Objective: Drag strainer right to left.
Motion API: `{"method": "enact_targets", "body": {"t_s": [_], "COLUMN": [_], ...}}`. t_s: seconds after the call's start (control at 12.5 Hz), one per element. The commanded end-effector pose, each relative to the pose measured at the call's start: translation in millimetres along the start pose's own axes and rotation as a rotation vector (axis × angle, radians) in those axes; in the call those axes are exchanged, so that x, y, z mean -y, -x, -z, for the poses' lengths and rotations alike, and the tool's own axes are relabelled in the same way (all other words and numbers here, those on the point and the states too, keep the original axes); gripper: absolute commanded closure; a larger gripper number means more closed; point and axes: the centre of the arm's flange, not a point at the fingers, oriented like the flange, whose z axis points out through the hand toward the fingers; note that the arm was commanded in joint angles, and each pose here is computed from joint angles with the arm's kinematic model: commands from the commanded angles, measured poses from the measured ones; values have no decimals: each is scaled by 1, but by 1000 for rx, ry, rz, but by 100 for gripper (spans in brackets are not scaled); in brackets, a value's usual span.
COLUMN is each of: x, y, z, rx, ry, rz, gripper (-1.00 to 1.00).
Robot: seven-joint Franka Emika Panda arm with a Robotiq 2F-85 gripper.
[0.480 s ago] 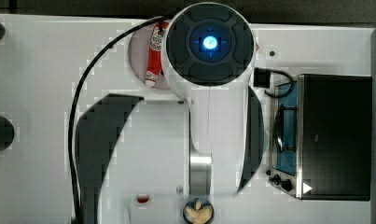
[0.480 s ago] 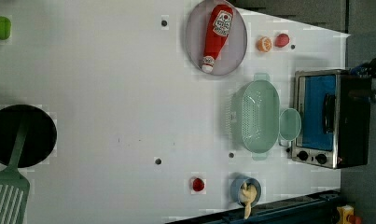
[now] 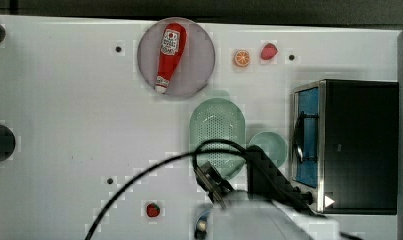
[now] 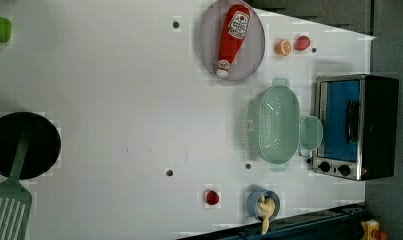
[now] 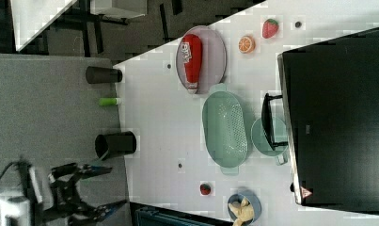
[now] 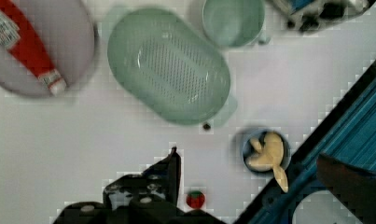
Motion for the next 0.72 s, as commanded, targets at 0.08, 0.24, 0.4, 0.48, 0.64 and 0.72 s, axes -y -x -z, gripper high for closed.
{"method": "enact_targets", "body": {"t_s": [0.08, 0.24, 0.4, 0.48, 0.64, 0.72], "x": [22, 41, 61, 71, 85, 90], "y": [-30, -34, -39, -41, -46, -47], "z": [-59, -102, -150, -174, -220, -243], "rx": [69, 83, 74, 65, 50, 44], "ry": [96, 131, 143, 142, 134, 132], "rz": [-13, -58, -150, -195, -310, -368], "gripper": [-100, -100, -100, -100, -100, -100]}}
